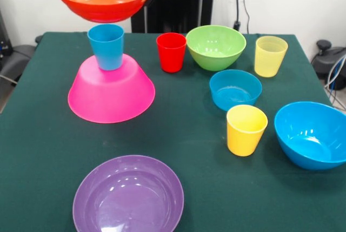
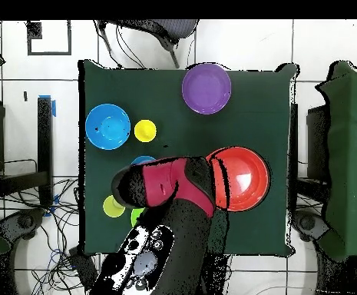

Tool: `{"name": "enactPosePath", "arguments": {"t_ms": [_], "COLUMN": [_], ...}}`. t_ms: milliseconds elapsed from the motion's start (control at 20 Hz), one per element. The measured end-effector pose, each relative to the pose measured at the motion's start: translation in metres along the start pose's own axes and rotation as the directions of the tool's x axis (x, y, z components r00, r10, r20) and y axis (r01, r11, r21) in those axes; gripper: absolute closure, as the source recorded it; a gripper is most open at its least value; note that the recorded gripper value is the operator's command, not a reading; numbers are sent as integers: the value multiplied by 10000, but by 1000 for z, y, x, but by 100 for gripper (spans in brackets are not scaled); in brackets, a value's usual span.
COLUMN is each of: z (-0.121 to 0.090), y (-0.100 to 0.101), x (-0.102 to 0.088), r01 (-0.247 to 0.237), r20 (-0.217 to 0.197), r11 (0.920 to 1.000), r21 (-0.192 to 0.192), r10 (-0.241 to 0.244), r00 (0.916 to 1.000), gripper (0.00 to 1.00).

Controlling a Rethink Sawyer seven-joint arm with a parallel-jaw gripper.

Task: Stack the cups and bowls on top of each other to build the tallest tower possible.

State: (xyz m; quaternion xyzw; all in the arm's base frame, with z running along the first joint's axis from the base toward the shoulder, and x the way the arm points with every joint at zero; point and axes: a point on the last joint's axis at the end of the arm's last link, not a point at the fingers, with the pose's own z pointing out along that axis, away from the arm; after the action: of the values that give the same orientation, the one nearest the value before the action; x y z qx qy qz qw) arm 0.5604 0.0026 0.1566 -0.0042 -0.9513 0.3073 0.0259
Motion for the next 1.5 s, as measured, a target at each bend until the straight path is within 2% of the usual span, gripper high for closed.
{"name": "enactPosePath", "arguments": {"t_ms": [700, 1000, 1250, 1500], "z": [4, 9, 32, 50], "y": [-2, -5, 3, 13], "x": [2, -1, -5, -3], "r01": [-31, -78, 65, 255], "r20": [-82, 127, 514, 670], "r11": [10000, 10000, 9999, 9995], "r21": [21, -33, -140, -203], "r10": [31, 79, -57, -241], "r00": [10000, 9999, 9987, 9975], "gripper": [100, 100, 100, 100]}}
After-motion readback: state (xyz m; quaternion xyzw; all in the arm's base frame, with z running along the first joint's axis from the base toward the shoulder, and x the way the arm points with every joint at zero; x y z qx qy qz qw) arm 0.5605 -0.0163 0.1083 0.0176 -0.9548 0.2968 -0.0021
